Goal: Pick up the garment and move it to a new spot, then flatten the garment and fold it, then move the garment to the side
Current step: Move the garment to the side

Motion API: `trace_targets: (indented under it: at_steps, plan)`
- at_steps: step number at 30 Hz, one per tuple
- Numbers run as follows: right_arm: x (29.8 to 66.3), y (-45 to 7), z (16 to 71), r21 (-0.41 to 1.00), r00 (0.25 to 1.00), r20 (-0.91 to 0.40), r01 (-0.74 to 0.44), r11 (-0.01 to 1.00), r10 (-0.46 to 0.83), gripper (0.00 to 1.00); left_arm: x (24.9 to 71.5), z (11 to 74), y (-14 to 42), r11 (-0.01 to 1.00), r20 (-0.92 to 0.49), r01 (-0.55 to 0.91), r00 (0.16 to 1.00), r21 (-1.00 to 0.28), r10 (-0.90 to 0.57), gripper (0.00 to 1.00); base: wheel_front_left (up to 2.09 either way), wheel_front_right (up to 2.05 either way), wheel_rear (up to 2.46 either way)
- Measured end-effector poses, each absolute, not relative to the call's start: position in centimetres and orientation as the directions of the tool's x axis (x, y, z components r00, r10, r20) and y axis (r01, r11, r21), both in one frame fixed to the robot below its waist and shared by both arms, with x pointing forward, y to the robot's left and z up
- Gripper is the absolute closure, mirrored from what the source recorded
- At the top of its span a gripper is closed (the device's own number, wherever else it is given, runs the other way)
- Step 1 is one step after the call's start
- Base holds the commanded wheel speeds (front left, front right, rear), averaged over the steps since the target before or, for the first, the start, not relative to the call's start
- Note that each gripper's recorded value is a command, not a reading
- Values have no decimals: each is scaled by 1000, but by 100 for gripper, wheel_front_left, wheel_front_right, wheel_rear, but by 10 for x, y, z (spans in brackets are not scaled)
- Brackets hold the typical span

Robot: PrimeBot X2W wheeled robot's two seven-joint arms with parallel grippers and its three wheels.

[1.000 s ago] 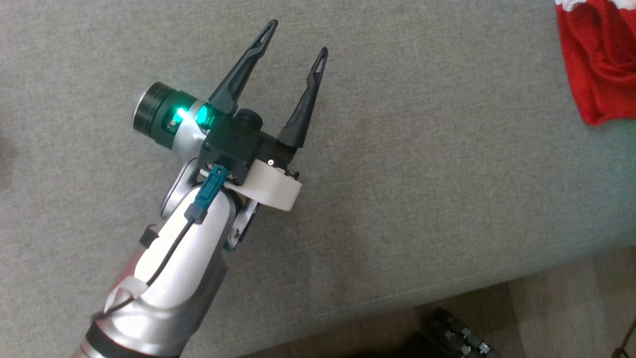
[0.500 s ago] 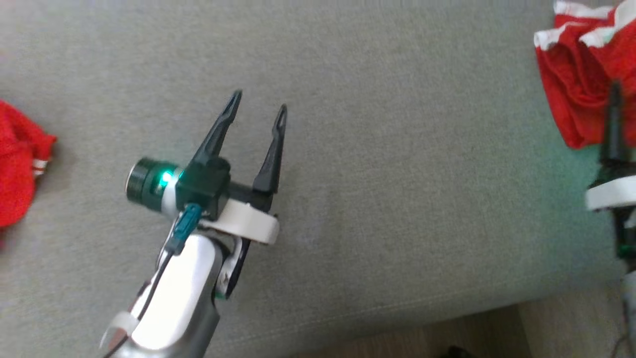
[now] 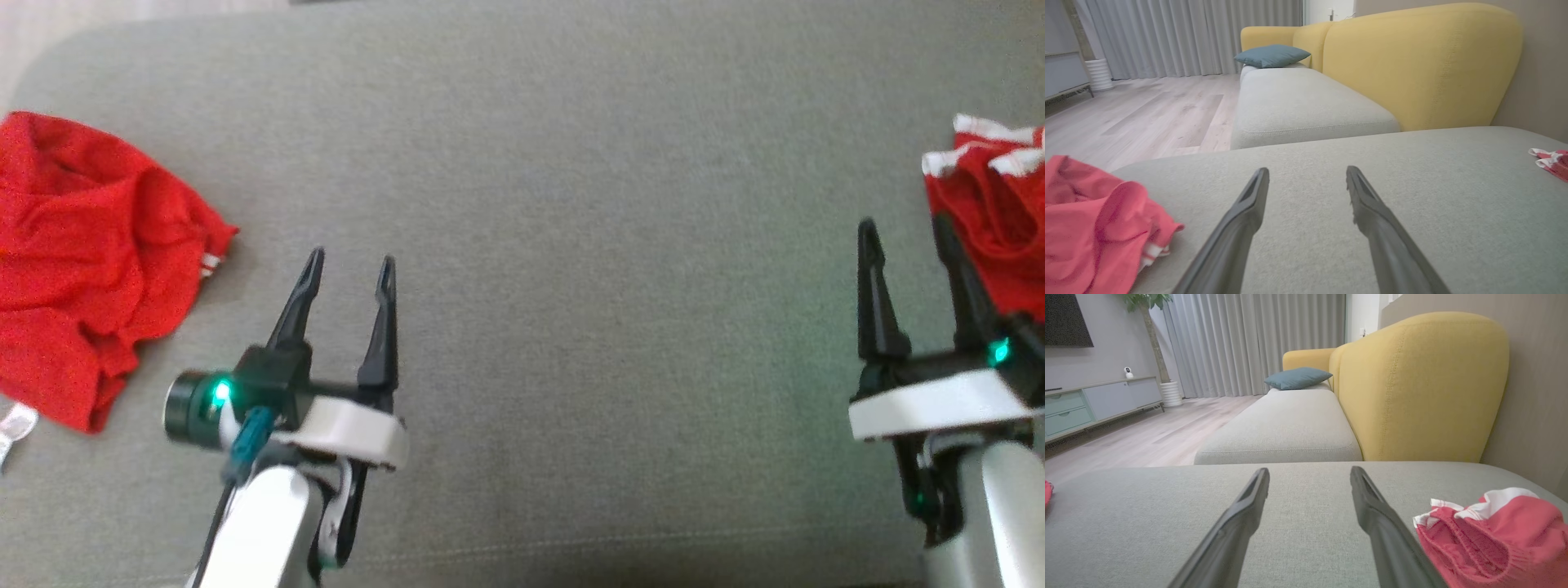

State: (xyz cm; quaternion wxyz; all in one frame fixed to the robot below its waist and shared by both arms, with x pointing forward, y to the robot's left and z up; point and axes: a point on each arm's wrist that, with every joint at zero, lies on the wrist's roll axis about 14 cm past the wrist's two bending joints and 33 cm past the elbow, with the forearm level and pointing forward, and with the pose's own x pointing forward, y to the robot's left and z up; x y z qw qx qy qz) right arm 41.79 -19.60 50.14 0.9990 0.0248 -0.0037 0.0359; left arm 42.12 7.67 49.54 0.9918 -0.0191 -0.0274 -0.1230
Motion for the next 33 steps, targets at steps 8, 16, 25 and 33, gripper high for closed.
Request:
trace_targets:
  at_steps: [8, 16, 25, 33]
  plan:
    - [386, -190, 503, 89, 998, -23, -58, 994, 60, 0, 390, 500, 109, 987, 52, 160, 986, -25, -159, 0, 0, 0, 0]
    - [360, -186, 507, 102, 997, -48, -51, 994, 56, 0, 364, 498, 125, 994, 36, 112, 993, -19, -112, 0, 0, 0, 0]
    - [340, -185, 511, 102, 997, -53, -48, 994, 53, 0, 347, 501, 130, 995, 39, 98, 994, -13, -98, 0, 0, 0, 0]
    - [337, -184, 516, 100, 998, -42, -51, 994, 55, 0, 343, 502, 134, 996, 43, 88, 995, -3, -88, 0, 0, 0, 0]
